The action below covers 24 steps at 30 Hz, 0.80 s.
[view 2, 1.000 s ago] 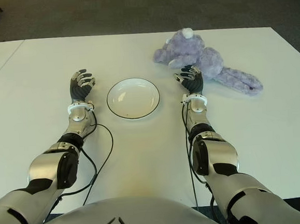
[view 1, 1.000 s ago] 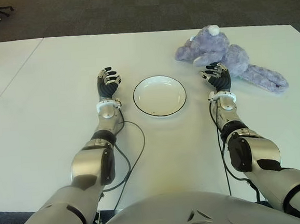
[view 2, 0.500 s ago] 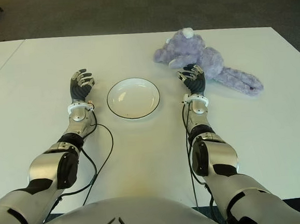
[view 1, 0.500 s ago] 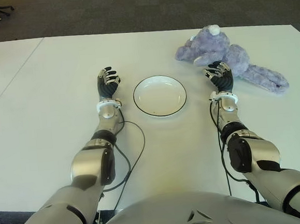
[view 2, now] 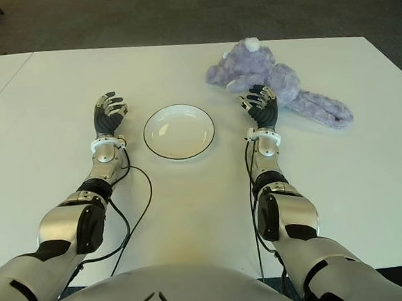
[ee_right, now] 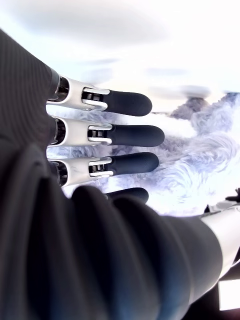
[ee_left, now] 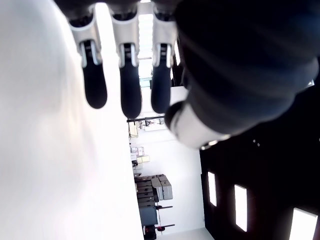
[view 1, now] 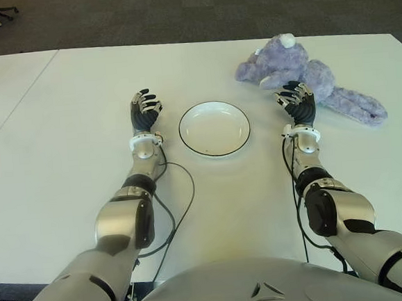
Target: Put the doll into the plate.
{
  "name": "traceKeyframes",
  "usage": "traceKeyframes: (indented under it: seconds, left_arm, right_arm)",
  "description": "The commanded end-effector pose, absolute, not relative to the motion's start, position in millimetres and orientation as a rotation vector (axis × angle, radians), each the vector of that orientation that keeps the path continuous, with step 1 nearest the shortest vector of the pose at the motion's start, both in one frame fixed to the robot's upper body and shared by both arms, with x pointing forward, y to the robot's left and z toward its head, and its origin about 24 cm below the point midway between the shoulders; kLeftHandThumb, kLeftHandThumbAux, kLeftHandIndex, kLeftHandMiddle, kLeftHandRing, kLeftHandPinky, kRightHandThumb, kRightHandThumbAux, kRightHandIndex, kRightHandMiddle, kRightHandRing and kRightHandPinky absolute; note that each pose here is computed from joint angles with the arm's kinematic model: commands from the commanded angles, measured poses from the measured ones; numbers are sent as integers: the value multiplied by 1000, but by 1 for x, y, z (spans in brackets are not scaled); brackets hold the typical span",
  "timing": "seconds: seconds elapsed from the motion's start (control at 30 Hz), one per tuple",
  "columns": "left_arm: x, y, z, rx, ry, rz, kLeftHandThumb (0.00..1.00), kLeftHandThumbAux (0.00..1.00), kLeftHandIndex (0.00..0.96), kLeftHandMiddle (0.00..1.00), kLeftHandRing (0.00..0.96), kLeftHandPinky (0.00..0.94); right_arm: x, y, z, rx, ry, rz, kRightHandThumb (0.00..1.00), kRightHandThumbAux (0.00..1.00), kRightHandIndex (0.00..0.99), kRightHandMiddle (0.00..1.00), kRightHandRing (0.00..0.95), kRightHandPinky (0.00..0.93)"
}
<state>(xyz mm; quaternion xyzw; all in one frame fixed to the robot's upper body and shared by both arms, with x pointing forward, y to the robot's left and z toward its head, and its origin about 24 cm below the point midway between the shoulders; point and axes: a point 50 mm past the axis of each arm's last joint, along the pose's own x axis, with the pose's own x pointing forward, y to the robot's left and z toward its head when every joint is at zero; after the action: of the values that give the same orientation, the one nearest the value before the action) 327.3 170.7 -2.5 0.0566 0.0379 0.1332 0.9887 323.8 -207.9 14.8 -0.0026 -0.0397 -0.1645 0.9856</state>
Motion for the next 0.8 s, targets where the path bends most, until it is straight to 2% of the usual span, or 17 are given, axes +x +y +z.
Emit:
traceKeyframes:
  seconds: [0.03, 0.3, 0.53, 0.8]
  left_arm:
    - [255, 167, -88, 90, 505, 254, 426, 841, 236, 319, 347, 354]
    - [256, 168, -88, 111, 507, 261, 391, 838, 233, 334, 369, 412]
    - [256, 168, -87, 113, 505, 275, 404, 853, 240, 343, 371, 382]
    - [257, 167, -86, 105, 492, 277, 436, 861, 232, 340, 371, 403]
  right_arm:
    - [208, -192, -98, 23, 355, -371, 142, 866, 247, 293, 305, 310]
    - [208, -188, -97, 6, 332, -361, 124, 841, 254, 302, 321, 353]
    - [210, -182, -93, -16, 301, -358, 81, 832, 263, 319, 343, 376]
    - [213, -179, -90, 2, 274, -367, 100, 841, 266, 325, 350, 377]
